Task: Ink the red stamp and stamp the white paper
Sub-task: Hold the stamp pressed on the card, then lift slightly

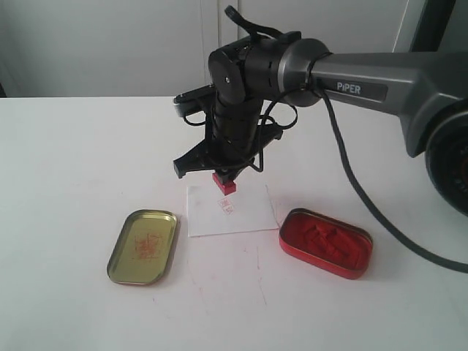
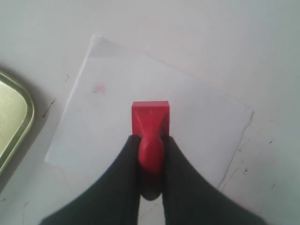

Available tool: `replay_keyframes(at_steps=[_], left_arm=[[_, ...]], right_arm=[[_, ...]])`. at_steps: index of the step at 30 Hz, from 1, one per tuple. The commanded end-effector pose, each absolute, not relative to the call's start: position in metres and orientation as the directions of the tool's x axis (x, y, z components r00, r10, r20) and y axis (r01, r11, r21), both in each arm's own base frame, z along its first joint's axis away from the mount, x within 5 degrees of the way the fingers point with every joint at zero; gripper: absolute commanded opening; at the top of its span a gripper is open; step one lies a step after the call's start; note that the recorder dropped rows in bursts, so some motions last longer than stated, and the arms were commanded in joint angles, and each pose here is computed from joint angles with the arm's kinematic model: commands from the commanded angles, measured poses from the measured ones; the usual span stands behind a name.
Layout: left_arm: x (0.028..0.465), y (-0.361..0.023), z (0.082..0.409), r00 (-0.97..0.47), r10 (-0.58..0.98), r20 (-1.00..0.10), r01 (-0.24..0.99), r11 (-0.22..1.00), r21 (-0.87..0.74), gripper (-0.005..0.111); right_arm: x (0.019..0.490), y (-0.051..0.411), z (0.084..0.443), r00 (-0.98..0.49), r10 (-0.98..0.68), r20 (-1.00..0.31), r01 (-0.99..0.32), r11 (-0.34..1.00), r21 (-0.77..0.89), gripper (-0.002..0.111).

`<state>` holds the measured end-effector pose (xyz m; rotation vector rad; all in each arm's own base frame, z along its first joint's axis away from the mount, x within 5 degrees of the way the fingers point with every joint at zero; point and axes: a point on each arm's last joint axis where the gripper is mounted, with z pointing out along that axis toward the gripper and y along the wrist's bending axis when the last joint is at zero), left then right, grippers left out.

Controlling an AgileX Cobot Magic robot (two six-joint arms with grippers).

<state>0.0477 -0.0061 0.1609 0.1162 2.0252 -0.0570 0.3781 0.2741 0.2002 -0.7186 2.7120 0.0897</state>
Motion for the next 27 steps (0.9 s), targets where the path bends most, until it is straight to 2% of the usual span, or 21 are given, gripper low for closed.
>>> replay_keyframes(at_steps=[1, 8, 12, 15, 21, 27], left_arm=[[0.047, -0.006, 0.157, -0.458, 0.057, -0.887, 0.107, 0.994, 0.009, 0.000], [0.047, -0.006, 0.157, -0.458, 0.057, -0.887, 0.107, 0.994, 0.009, 0.000], [0.047, -0.006, 0.157, -0.458, 0.057, -0.887, 0.107, 0.994, 0.009, 0.000], [0.047, -0.006, 0.157, -0.458, 0.057, -0.887, 0.107, 0.994, 0.009, 0.000], [0.047, -0.006, 0.157, -0.458, 0.057, -0.887, 0.107, 0.994, 0.009, 0.000], [0.047, -0.006, 0.157, -0.458, 0.057, -0.887, 0.107, 0.994, 0.009, 0.000]], right_arm=[[0.377, 0.273, 0.205, -0.816, -0.469, -0.338, -0.489, 0.872, -0.028, 0.000], [0.368, 0.268, 0.202, -0.855, -0.468, -0.226, -0.477, 0.879, -0.014, 0.000], [0.359, 0.275, 0.204, -0.862, -0.471, -0.188, -0.493, 0.864, 0.098, 0.000], [0.354, 0.279, 0.213, -0.857, -0.475, -0.201, -0.508, 0.844, 0.171, 0.000], [0.343, 0.272, 0.243, -0.841, -0.467, -0.272, -0.522, 0.833, 0.182, 0.000], [0.324, 0.258, 0.239, -0.838, -0.454, -0.301, -0.520, 0.832, 0.192, 0.000]])
